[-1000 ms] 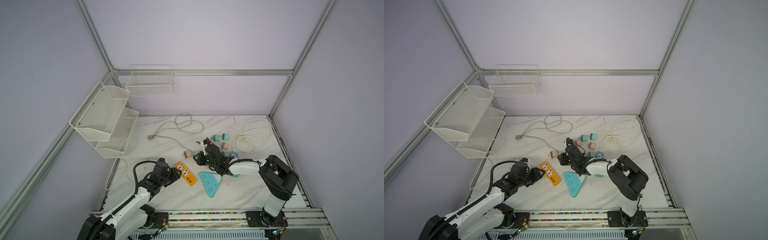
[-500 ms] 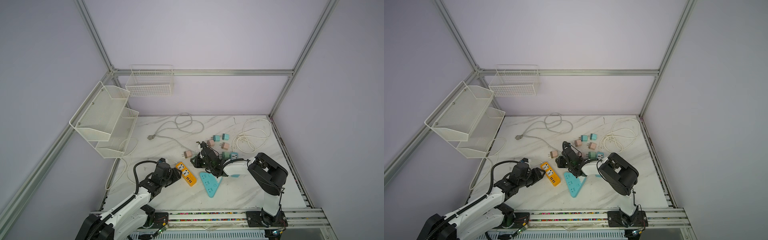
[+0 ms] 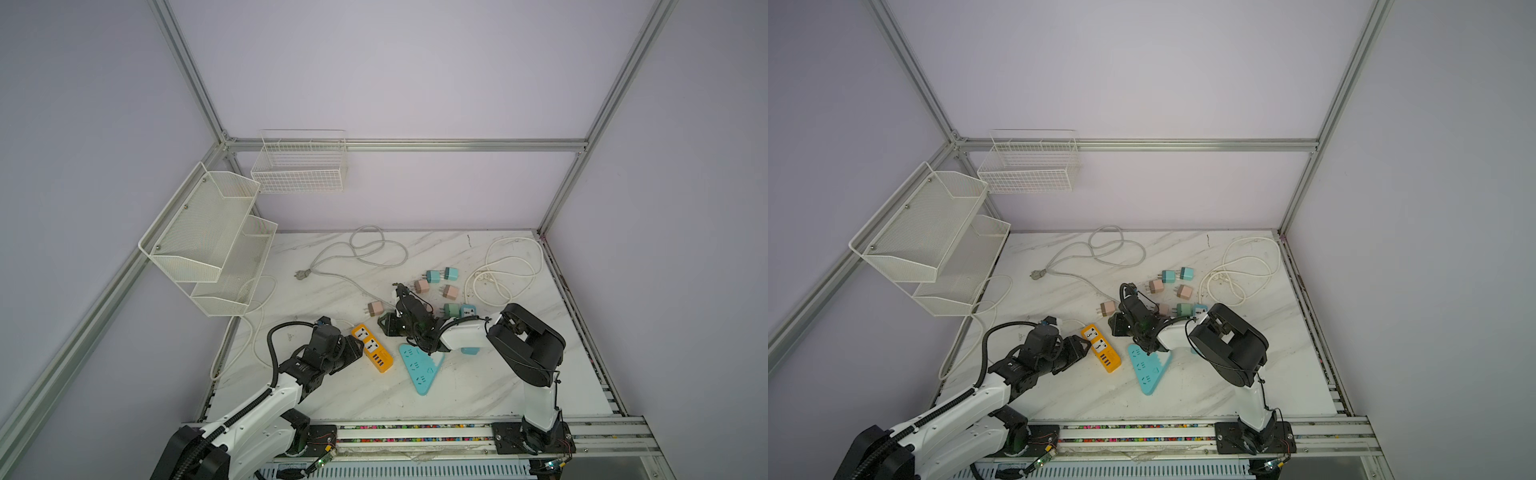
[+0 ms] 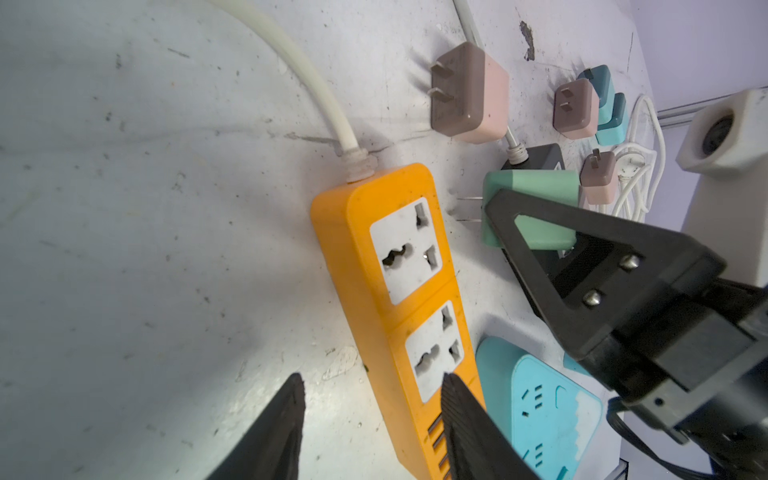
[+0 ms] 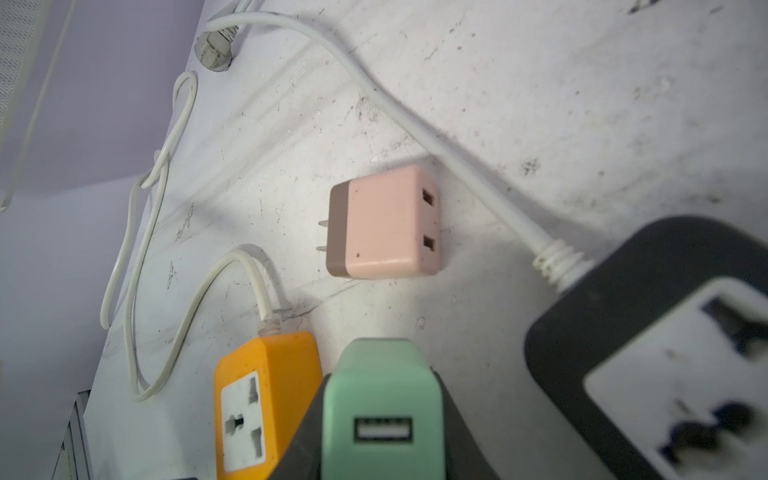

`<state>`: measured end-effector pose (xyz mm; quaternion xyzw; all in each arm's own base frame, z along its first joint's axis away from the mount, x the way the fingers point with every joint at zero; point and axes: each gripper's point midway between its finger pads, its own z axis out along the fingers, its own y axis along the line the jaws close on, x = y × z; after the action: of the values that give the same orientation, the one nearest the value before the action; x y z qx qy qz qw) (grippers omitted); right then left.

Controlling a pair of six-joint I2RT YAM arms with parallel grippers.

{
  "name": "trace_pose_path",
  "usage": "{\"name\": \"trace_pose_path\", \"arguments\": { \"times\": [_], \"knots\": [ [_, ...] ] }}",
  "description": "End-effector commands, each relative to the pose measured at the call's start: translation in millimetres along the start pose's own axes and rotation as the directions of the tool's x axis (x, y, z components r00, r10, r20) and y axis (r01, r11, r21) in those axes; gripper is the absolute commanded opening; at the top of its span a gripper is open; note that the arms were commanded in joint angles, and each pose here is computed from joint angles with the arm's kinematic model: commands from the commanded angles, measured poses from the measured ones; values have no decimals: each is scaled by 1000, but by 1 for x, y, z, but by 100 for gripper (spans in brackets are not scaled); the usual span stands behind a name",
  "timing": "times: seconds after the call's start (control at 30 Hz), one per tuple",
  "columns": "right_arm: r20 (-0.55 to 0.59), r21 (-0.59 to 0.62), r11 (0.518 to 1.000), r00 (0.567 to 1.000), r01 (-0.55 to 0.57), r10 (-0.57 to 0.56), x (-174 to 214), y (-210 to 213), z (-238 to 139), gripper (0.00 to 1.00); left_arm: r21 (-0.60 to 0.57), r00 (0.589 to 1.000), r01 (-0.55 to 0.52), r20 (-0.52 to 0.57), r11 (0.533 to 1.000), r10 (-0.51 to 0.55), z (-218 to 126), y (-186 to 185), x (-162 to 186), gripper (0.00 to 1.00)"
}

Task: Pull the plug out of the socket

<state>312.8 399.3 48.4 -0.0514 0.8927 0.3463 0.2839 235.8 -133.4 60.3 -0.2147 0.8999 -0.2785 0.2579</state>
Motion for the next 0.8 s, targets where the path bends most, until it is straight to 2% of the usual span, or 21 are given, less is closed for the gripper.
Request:
{"name": "trace_pose_path", "arguments": {
  "times": [0.0, 0.27, 0.43, 0.63, 0.7, 0.77],
  "knots": [
    [25, 10, 1000, 999, 26, -26, -9, 7, -1, 35, 63, 998, -15, 56, 998, 11, -8, -31, -21, 54],
    [38, 37, 997, 997, 70, -71, -19, 10, -11, 48, 68, 998, -16, 56, 998, 12, -8, -32, -22, 54],
    [79, 91, 987, 987, 130, -137, -38, 14, -33, 60, 44, 996, -40, 84, 998, 36, -15, -33, -29, 56],
    [184, 166, 966, 956, 200, -229, -77, 26, -82, 76, -30, 975, -108, 191, 994, 112, -39, -40, -58, 64],
    [249, 231, 950, 930, 212, -269, -101, 25, -108, 85, -65, 956, -133, 256, 989, 145, -52, -43, -75, 69],
    [326, 304, 936, 905, 175, -275, -129, 10, -139, 97, -113, 929, -145, 326, 983, 174, -68, -44, -97, 74]
  ]
}}
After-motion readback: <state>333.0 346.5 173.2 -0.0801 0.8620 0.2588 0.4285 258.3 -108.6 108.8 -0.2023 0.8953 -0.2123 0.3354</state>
